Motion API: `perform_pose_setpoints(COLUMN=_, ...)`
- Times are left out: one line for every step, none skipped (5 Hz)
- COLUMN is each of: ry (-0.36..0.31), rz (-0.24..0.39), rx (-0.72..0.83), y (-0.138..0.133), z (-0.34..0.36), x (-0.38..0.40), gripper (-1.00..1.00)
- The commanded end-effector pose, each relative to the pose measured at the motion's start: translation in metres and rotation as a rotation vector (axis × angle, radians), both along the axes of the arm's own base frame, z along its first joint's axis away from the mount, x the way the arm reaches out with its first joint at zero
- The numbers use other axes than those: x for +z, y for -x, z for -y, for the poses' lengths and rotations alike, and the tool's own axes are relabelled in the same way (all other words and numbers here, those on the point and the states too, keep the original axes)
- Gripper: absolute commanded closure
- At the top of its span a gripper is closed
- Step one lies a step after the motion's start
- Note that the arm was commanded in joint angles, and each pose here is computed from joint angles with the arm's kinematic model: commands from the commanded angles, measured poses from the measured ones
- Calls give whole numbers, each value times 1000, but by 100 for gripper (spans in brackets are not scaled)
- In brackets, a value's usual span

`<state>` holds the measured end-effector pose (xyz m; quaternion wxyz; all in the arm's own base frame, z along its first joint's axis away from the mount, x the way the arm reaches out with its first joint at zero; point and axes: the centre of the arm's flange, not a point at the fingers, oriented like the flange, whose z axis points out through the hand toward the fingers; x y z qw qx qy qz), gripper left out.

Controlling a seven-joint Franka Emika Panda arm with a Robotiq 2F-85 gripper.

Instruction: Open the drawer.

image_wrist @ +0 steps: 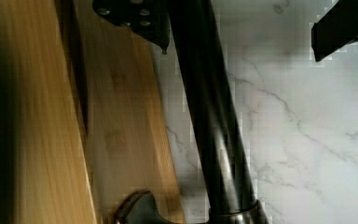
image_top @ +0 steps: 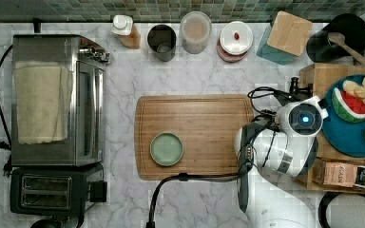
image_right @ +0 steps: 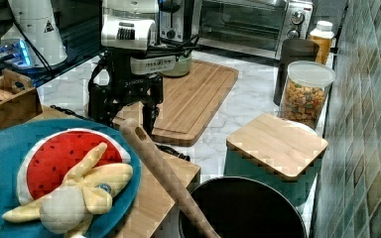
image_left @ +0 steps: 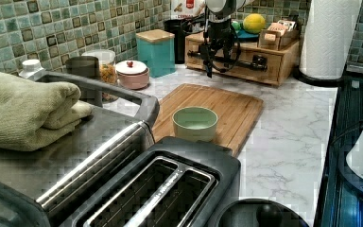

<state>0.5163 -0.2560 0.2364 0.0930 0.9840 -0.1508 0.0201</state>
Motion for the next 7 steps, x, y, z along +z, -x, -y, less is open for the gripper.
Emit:
perform_pose_setpoints(ry=-133, rz=26, rx=338, y=-48, z=-83, x=12, gripper=-100)
perform_pose_setpoints(ry=-165, rz=39, rx=271, y=-56, z=-143, x=10, gripper=-100)
perform_pose_setpoints(ry=-185, rz=35, rx=207, y=-67, z=-210, x=11, gripper=-100)
perform_pose_setpoints(ry=-169, rz=53, rx=185, y=-71, z=-259, x=15, gripper=-100)
perform_pose_setpoints(ry=-161, rz=42, rx=181, y=-70, z=-290, x=17, gripper=-100)
perform_pose_setpoints(ry=-158, rz=38, rx=138, y=-70, z=-320, x=24, gripper=-100)
perform_pose_setpoints(ry=-175, rz=23, rx=130, y=-71, z=-336, x=31, gripper=-100)
